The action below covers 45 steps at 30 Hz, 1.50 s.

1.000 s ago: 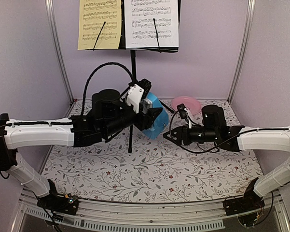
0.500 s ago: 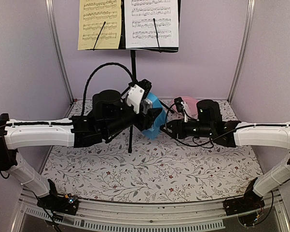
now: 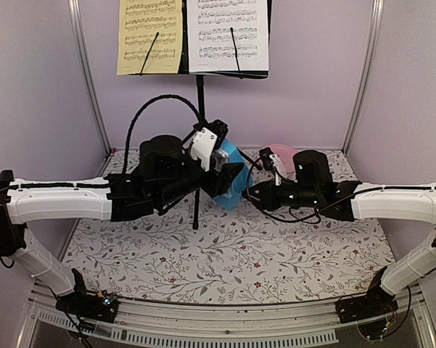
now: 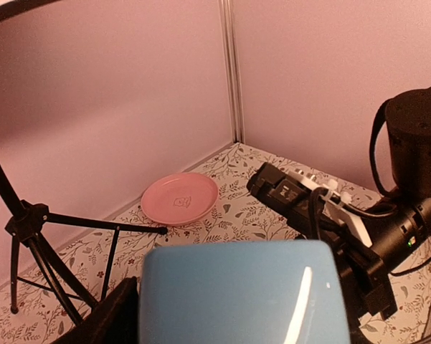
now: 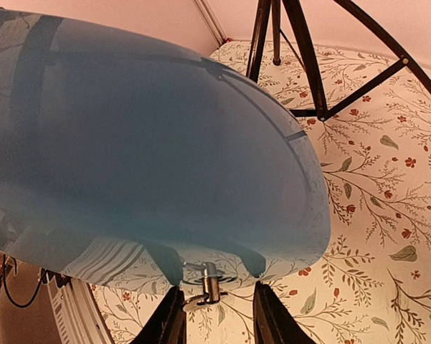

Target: Set up the instrument practice props

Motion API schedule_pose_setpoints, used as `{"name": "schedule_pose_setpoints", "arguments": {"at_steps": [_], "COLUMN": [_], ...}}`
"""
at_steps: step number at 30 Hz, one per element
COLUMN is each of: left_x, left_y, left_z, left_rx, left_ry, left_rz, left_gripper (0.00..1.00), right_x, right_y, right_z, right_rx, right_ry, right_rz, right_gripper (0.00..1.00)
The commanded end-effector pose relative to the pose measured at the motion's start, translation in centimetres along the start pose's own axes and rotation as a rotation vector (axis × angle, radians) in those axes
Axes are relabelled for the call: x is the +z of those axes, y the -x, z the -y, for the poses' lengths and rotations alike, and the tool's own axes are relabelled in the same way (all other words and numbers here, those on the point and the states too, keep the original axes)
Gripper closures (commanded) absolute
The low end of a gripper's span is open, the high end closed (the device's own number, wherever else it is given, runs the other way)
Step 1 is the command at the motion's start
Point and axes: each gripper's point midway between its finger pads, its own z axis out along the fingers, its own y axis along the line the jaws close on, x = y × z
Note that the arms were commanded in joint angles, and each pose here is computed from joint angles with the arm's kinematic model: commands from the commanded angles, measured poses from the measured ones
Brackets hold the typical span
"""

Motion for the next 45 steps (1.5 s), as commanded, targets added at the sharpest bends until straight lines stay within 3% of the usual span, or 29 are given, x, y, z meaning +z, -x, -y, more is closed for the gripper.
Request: {"name": "schedule_pose_setpoints", "arguments": {"at_steps": [1,14,23,30,35,45], "left_x": [-1.0,-1.0,-1.7,-1.7,-1.4,-0.2], "left_y": [5.1,5.0,5.9,6.3,6.5,7.1], "left_z": [0.2,0.2,0.4,0.3,0.5,2.3], "left_rx": [-0.061,-0.061,-0.013,0.018,0.062,0.185], "left_ry": [-0.013,-0.010,-0.030,-0.013,0.037,0.099], "left_rz": [0.154,0.148,0.176,0.171,0.148,0.094], "left_gripper": [0.85,0.86,0.86,0.86,0.87,0.88], "right_x": [-0.9,-2.3,-3.0,-3.4,-3.1,-1.8], "right_y": [1.4,1.0,-0.2,0.5,1.0,1.1], "right_z": [0.1,0.3,-0.9,-0.8,-1.2,-1.0], "right_rx": [-0.012,-0.083,-0.184,-0.204,-0.180,-0.182], "right_ry": [-0.045,-0.049,0.032,0.016,0.025,-0.016], "right_rz": [0.049,0.082,0.071,0.105,0.126,0.148], "right_gripper": [0.69,0.76,0.54,0.53,0.47,0.52]}}
